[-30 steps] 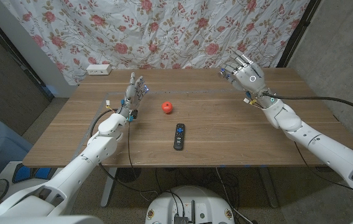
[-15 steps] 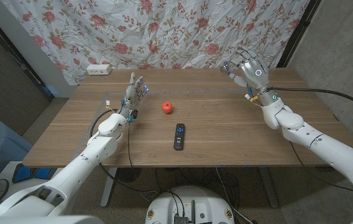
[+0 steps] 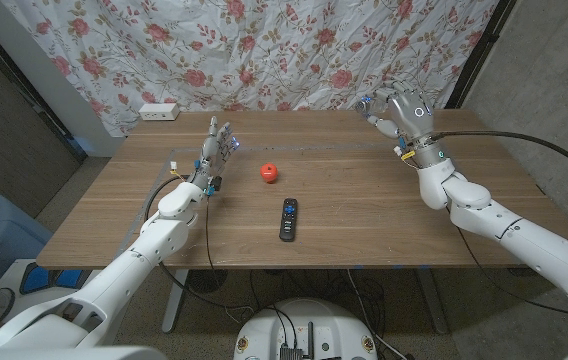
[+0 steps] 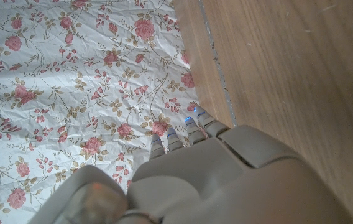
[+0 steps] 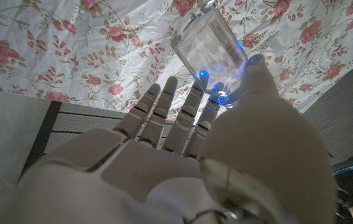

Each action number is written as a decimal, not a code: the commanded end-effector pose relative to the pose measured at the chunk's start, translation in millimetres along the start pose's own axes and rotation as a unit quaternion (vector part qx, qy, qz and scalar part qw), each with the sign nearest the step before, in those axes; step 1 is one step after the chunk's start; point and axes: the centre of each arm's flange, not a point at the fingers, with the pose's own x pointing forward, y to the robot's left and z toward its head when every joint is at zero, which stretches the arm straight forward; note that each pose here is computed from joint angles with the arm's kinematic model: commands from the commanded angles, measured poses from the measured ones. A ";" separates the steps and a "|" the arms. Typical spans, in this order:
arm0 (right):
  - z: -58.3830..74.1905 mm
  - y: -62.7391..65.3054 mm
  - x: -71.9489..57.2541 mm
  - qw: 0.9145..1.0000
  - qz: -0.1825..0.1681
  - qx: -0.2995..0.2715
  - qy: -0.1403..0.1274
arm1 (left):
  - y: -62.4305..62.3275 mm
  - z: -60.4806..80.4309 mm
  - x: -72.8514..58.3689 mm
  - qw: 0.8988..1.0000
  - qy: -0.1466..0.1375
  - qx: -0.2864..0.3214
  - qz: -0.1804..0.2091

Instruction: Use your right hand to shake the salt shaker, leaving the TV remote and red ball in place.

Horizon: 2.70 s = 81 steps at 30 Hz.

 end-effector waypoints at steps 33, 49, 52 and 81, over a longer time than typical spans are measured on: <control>12.2 17.6 -3.9 0.950 0.143 0.219 0.173 | -0.2 0.3 0.1 1.000 0.000 0.000 0.000; 23.7 35.5 -15.2 0.931 0.158 0.259 0.203 | -0.3 0.3 0.2 1.000 0.000 0.000 0.000; 25.3 37.9 -17.4 0.928 0.161 0.263 0.210 | -0.3 0.3 0.2 1.000 0.000 0.000 0.000; 49.0 57.8 -47.6 0.912 0.175 0.296 0.226 | -0.3 0.3 0.3 1.000 0.000 0.000 0.000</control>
